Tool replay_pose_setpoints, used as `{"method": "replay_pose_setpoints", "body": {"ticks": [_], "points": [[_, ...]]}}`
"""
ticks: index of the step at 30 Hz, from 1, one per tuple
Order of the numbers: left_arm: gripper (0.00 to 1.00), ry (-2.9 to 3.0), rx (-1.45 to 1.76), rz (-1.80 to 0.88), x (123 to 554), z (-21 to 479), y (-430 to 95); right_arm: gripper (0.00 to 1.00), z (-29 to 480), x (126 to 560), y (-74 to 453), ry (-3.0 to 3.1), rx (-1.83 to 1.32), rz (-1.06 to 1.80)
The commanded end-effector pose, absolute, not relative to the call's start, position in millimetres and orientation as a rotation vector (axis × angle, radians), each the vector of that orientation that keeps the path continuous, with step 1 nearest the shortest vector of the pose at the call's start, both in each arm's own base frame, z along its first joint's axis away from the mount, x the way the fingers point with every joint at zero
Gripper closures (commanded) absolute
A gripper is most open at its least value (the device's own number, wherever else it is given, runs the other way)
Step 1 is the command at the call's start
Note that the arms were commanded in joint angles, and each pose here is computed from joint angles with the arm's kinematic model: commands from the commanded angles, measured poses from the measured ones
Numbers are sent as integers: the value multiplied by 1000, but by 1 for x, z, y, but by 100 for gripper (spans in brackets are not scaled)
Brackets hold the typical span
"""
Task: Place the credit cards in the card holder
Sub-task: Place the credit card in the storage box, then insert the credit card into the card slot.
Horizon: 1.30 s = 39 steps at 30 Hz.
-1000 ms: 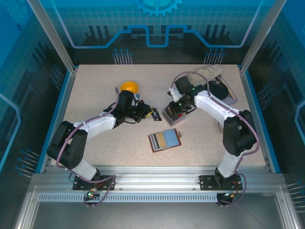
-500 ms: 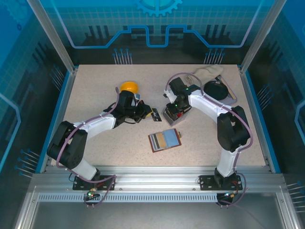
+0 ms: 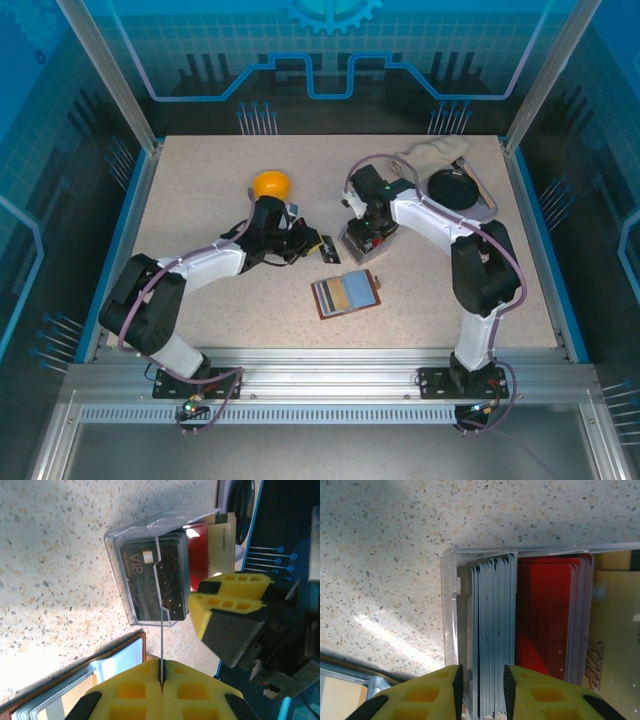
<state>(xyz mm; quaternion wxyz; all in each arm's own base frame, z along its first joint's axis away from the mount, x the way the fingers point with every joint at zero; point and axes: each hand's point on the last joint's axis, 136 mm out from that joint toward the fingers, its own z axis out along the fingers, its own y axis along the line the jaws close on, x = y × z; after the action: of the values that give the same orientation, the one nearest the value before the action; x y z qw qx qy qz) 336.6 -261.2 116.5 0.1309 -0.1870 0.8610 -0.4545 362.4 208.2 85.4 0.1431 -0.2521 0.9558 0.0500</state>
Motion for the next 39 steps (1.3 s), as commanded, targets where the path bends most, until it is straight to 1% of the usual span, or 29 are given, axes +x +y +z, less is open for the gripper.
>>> {"method": "replay_pose_setpoints", "body": {"ticks": [1, 3, 6, 10, 13, 16, 18, 23, 32, 36, 39], "points": [[98, 2503, -481, -1330, 323, 121, -266, 69, 112, 352, 199, 2729, -648, 152], [98, 2517, -469, -1316, 314, 117, -269, 65, 117, 341, 198, 2741, -607, 208], [98, 2543, -433, -1285, 301, 108, -276, 60, 111, 321, 193, 2799, -539, 287], [98, 2577, -379, -1239, 283, 93, -286, 51, 102, 298, 195, 2835, -459, 451], [98, 2584, -384, -1201, 272, 78, -286, 41, 93, 285, 192, 2855, -384, 553], [98, 2559, -399, -1210, 268, 71, -285, 39, 82, 275, 192, 2867, -349, 639], [97, 2543, -394, -1237, 268, 71, -289, 36, 76, 271, 194, 2873, -345, 696], [97, 2524, -354, -1254, 268, 74, -299, 34, 59, 265, 195, 2902, -338, 751], [96, 2579, -383, -1210, 267, 57, -302, 33, 31, 267, 183, 2962, -312, 638], [96, 2580, -378, -1212, 266, 52, -305, 36, 22, 265, 183, 2983, -316, 627], [96, 2564, -387, -1248, 267, 51, -309, 43, 16, 264, 182, 2994, -310, 629]]}}
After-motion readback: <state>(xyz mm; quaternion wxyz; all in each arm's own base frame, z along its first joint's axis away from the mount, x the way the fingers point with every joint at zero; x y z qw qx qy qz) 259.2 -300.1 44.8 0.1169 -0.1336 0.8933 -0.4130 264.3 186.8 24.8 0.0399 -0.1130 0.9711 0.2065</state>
